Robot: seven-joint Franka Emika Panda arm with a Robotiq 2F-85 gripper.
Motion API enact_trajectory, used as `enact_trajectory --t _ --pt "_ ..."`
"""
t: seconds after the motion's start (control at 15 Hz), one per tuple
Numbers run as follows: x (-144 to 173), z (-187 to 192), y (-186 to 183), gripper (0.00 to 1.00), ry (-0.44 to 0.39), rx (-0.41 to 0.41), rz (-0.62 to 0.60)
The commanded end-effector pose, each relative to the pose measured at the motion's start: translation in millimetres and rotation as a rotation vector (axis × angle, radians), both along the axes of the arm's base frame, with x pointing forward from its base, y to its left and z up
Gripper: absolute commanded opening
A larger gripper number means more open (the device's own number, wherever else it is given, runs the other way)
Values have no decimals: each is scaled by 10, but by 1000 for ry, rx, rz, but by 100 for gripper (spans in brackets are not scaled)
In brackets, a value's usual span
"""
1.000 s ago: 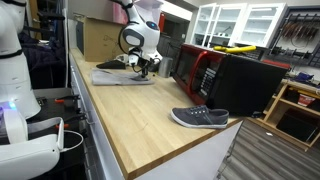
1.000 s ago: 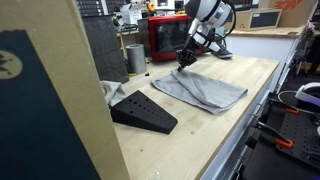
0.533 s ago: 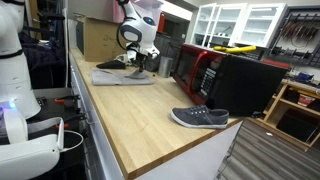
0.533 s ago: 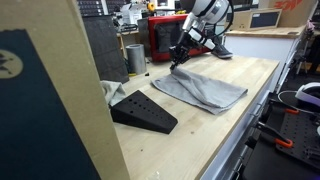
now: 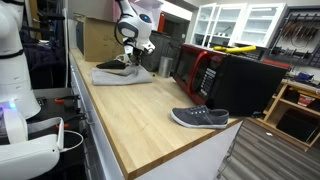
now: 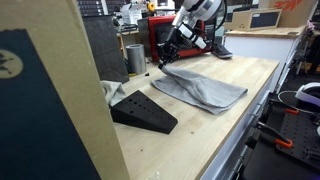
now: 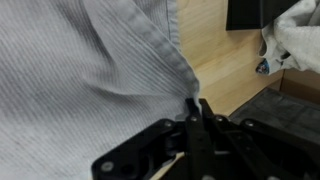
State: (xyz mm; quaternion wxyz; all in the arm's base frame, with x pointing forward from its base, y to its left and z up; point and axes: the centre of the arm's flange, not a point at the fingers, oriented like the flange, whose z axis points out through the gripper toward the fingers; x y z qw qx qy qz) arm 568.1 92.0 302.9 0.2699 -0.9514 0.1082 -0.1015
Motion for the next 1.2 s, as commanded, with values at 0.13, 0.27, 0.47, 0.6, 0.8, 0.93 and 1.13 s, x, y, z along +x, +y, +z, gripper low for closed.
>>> enact_trajectory --t 0.13,0.27,0.47,0.6,0.8,0.93,1.13 --pt "117 -12 259 1 -18 39 -20" --pt "151 -18 279 1 -30 38 -42" --pt "198 -14 264 1 -51 40 -119" --pt "213 -12 256 30 -62 37 -146" --pt "196 19 242 45 -69 42 -157" --pt "163 111 249 61 -85 59 -147" --pt "76 339 251 82 -112 76 -128"
